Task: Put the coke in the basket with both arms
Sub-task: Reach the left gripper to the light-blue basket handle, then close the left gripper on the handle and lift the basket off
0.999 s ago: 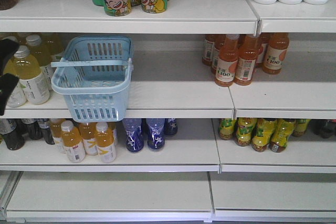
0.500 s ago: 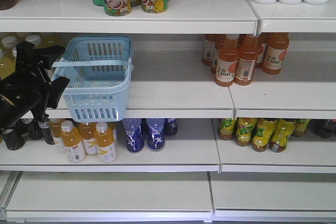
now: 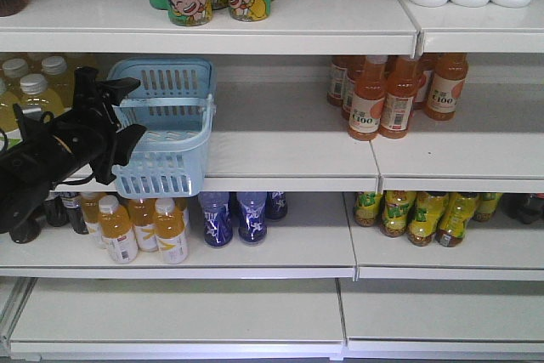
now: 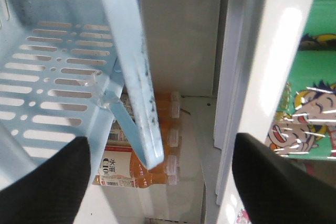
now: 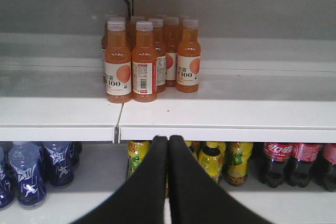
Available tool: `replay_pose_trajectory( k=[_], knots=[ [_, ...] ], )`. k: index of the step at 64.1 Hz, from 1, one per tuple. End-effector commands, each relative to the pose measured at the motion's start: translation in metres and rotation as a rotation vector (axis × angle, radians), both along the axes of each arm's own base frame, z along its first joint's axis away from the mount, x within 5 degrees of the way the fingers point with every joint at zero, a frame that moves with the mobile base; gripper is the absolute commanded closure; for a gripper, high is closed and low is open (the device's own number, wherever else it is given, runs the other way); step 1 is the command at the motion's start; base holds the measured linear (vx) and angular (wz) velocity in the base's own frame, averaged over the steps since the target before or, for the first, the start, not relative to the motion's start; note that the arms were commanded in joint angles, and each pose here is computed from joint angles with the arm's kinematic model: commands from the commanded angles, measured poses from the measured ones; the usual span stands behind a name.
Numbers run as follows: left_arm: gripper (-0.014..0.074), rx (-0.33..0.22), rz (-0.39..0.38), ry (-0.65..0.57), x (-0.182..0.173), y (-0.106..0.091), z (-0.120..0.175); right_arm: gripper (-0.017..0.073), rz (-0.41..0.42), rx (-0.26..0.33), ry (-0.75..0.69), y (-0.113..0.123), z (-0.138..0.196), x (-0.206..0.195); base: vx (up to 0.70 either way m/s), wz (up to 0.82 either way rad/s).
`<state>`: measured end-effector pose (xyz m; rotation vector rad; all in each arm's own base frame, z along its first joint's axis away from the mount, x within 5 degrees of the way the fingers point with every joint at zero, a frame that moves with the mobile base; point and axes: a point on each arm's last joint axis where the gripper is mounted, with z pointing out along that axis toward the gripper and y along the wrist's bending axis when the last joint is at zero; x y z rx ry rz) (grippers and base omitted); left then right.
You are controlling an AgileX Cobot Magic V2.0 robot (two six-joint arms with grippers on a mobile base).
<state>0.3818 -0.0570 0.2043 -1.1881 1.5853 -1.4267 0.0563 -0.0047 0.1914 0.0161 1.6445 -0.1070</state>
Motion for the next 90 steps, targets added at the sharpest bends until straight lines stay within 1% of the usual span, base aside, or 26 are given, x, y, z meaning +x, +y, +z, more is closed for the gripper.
replay_pose_trajectory(
  k=[1, 8, 12, 18, 21, 26, 28, 35, 36, 43, 44, 47, 52, 59, 62, 68, 74, 81, 84, 90],
  knots=[
    [0.0052, -0.077, -0.021, -0.130, 0.012, -0.006, 0.028, 0.0569, 0.000, -0.012, -0.081, 0.000, 0.005, 0.000, 0.00, 0.00],
    [0.0052, -0.113, -0.033, -0.163, 0.027, -0.008, 0.027, 0.0569, 0.000, -0.012, -0.081, 0.000, 0.005, 0.000, 0.00, 0.00],
    [0.0052, -0.149, -0.037, -0.172, 0.035, -0.009, 0.025, 0.0569, 0.000, -0.012, -0.081, 0.000, 0.005, 0.000, 0.00, 0.00],
    [0.0057, -0.207, -0.036, -0.151, 0.046, -0.010, 0.018, 0.0569, 0.000, -0.012, -0.081, 0.000, 0.005, 0.000, 0.00, 0.00],
    [0.0069, -0.227, -0.041, -0.158, 0.049, -0.011, 0.017, 0.0569, 0.000, -0.012, -0.081, 0.000, 0.005, 0.000, 0.00, 0.00],
    [0.0132, -0.260, -0.043, -0.212, 0.051, -0.009, 0.018, 0.0569, 0.000, -0.012, -0.081, 0.000, 0.005, 0.000, 0.00, 0.00],
    [0.0169, -0.261, -0.040, -0.236, 0.051, -0.009, 0.019, 0.0569, 0.000, -0.012, -0.081, 0.000, 0.005, 0.000, 0.00, 0.00],
    [0.0357, -0.246, -0.043, -0.351, 0.050, -0.005, 0.026, 0.0569, 0.000, -0.012, -0.081, 0.000, 0.005, 0.000, 0.00, 0.00],
    [0.0399, -0.245, -0.047, -0.365, 0.049, -0.005, 0.028, 0.0569, 0.000, -0.012, -0.081, 0.000, 0.005, 0.000, 0.00, 0.00],
    [0.0589, -0.265, -0.093, -0.451, 0.045, -0.008, 0.035, 0.0569, 0.000, -0.012, -0.081, 0.000, 0.005, 0.000, 0.00, 0.00],
    [0.0602, -0.270, -0.105, -0.472, 0.044, -0.009, 0.037, 0.0569, 0.000, -0.012, -0.081, 0.000, 0.005, 0.000, 0.00, 0.00],
    [0.0603, -0.283, -0.142, -0.514, 0.041, -0.011, 0.041, 0.0569, 0.000, -0.012, -0.081, 0.000, 0.005, 0.000, 0.00, 0.00],
    [0.0603, -0.310, -0.211, -0.542, 0.036, -0.015, 0.043, 0.0569, 0.000, -0.012, -0.081, 0.000, 0.005, 0.000, 0.00, 0.00],
    [0.0601, -0.350, -0.253, -0.540, 0.026, -0.017, 0.035, 0.0569, 0.000, -0.012, -0.081, 0.000, 0.005, 0.000, 0.00, 0.00],
    [0.0601, -0.358, -0.271, -0.502, 0.019, -0.018, 0.029, 0.0569, 0.000, -0.012, -0.081, 0.000, 0.005, 0.000, 0.00, 0.00],
    [0.0601, -0.318, -0.318, -0.454, 0.001, -0.021, 0.022, 0.0569, 0.000, -0.012, -0.081, 0.000, 0.005, 0.000, 0.00, 0.00],
    [0.0601, -0.245, -0.385, -0.452, -0.020, -0.026, 0.025, 0.0569, 0.000, -0.012, -0.081, 0.000, 0.005, 0.000, 0.00, 0.00],
    [0.0601, -0.149, -0.556, -0.464, -0.041, -0.036, 0.035, 0.0569, 0.000, -0.012, -0.081, 0.000, 0.005, 0.000, 0.00, 0.00],
    [0.0601, -0.091, -0.659, -0.476, -0.053, -0.042, 0.042, 0.0569, 0.000, -0.012, -0.081, 0.000, 0.005, 0.000, 0.00, 0.00],
    [0.0601, 0.008, -0.811, -0.507, -0.072, -0.051, 0.055, 0.0569, 0.000, -0.012, -0.081, 0.000, 0.005, 0.000, 0.00, 0.00]
  ],
)
